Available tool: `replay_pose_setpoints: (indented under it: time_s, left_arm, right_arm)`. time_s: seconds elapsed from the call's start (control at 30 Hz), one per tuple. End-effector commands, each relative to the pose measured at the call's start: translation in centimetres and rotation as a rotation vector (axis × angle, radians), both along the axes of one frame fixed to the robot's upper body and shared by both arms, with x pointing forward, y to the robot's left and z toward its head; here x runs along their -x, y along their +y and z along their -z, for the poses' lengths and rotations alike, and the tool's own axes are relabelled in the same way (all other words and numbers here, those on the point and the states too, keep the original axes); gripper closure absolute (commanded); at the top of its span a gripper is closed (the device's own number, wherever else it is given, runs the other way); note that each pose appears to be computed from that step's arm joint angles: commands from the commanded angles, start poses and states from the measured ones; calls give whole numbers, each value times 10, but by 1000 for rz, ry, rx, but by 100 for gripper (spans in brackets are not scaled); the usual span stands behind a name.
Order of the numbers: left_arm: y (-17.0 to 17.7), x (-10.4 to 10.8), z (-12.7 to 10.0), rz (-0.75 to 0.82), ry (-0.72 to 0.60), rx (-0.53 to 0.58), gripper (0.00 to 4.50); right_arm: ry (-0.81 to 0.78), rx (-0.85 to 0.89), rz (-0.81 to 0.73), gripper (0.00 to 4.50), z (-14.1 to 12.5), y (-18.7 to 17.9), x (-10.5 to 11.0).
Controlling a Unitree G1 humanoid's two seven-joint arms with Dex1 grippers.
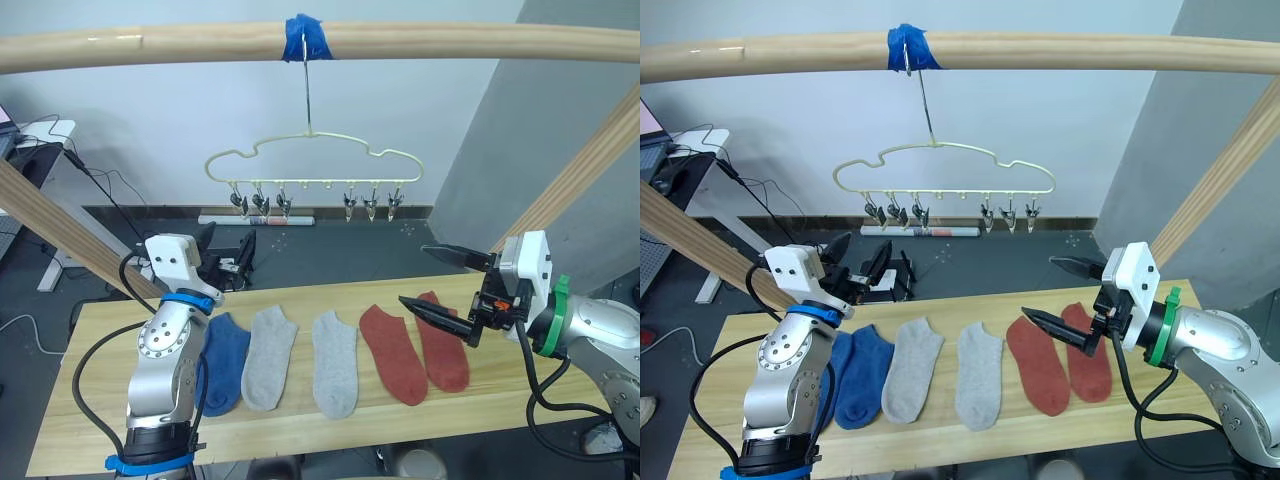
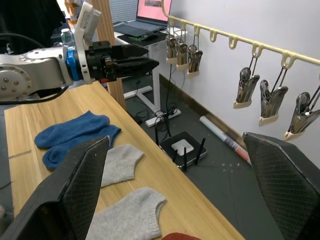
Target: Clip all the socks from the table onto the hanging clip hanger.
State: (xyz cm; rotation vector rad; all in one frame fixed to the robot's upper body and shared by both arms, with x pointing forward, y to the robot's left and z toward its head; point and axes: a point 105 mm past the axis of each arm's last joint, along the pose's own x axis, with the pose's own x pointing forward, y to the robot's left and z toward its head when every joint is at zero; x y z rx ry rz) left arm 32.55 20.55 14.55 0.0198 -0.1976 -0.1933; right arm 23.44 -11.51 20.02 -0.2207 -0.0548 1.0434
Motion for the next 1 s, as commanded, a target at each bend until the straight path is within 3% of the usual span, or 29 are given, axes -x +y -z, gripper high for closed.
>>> replay_pose_setpoints:
  time_s: [0.03,0.53,1.0]
  left_arm:
    - [4,-2,-19,-15,-65,-12,195]
    - [2,-19,-38,-27,-149,-12,195]
    - [-2,-23,-63,-29,-228,1,195]
  right_arm:
    - [-53,-21,-33,0,-17,9,10]
    - [-73,-20,-70,0,-31,24,14]
    - [-77,-28,-91,0,-33,28,15]
